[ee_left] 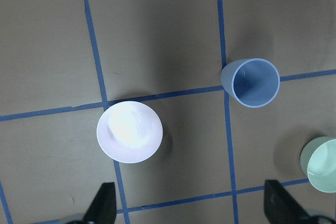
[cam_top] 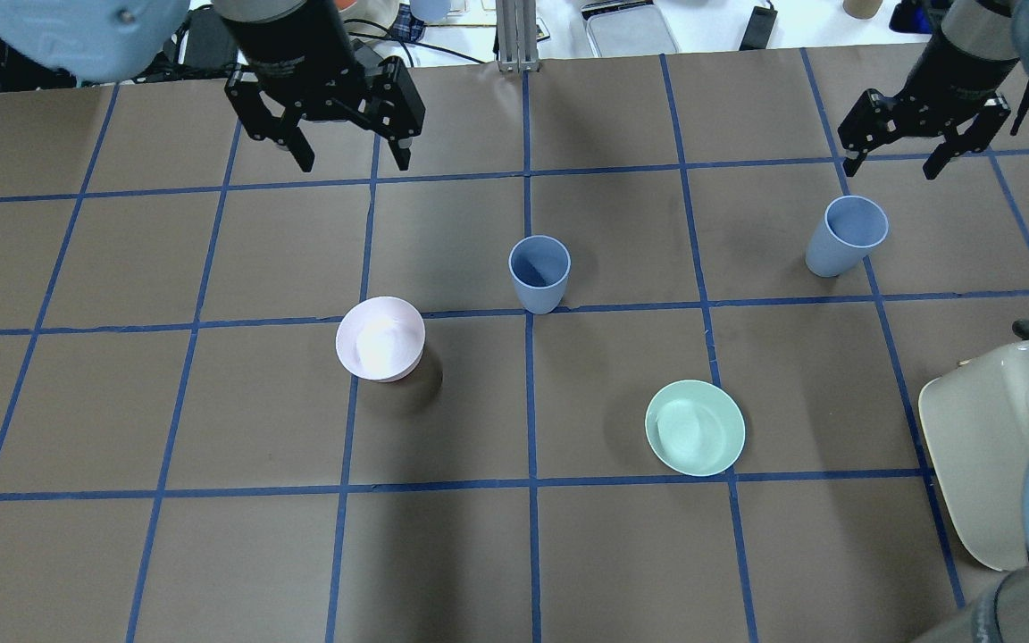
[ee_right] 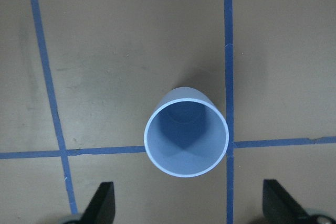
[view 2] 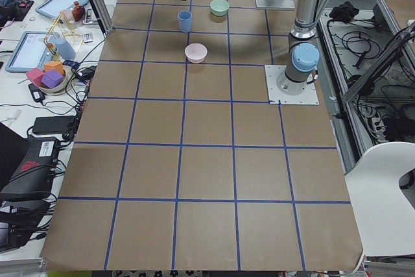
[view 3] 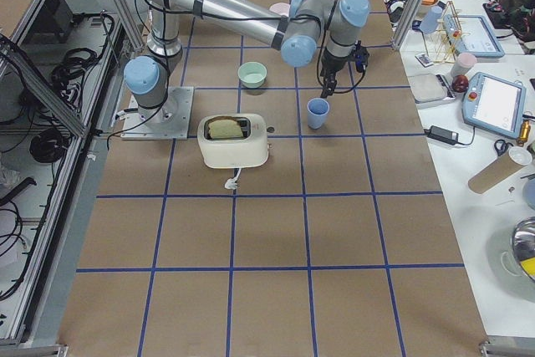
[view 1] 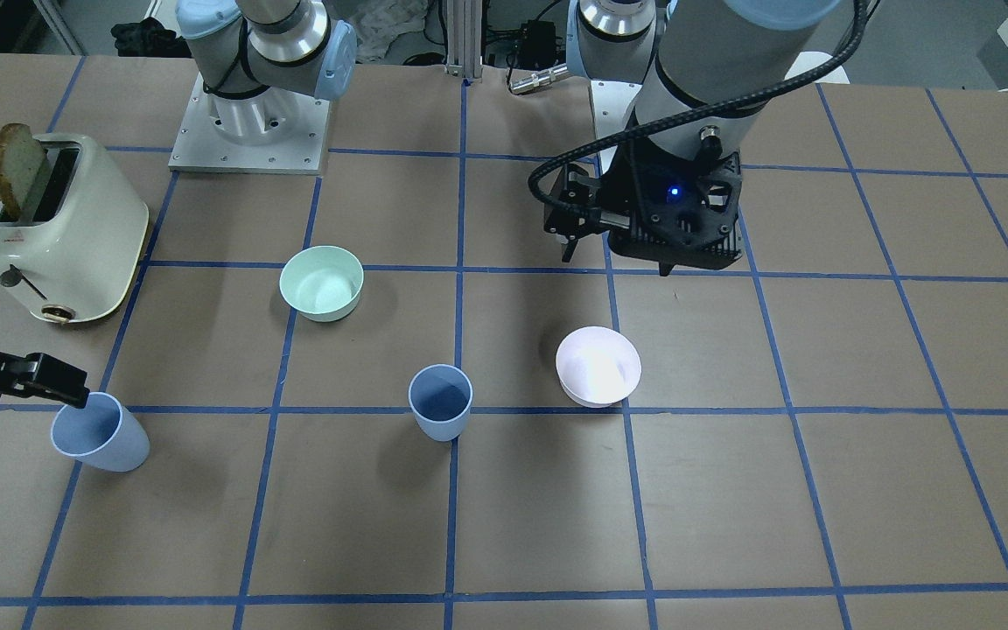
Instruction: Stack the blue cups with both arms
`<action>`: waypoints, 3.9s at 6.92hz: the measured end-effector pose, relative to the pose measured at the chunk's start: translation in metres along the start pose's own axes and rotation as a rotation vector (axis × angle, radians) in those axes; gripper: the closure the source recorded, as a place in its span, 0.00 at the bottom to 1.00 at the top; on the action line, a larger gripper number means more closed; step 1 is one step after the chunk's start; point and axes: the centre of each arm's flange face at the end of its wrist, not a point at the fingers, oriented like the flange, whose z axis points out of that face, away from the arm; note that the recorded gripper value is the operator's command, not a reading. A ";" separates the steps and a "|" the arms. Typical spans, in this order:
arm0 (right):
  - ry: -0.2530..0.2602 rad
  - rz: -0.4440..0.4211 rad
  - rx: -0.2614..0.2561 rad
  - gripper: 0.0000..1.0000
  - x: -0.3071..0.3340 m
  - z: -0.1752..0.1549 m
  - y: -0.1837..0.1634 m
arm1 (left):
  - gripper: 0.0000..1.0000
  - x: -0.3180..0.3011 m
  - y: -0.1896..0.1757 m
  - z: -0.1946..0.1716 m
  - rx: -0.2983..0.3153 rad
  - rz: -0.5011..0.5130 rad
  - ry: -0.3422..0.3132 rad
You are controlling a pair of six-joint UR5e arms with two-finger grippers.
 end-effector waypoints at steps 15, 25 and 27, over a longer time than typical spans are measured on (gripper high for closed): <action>-0.027 -0.067 0.089 1.00 -0.068 0.016 0.014 | 0.00 -0.046 0.028 -0.003 0.109 -0.024 -0.084; -0.018 0.068 0.069 1.00 -0.374 0.010 0.078 | 0.00 -0.046 0.029 -0.006 0.115 -0.021 -0.086; -0.017 0.071 0.045 1.00 -0.371 0.024 0.072 | 0.00 -0.046 0.030 -0.007 0.115 -0.021 -0.086</action>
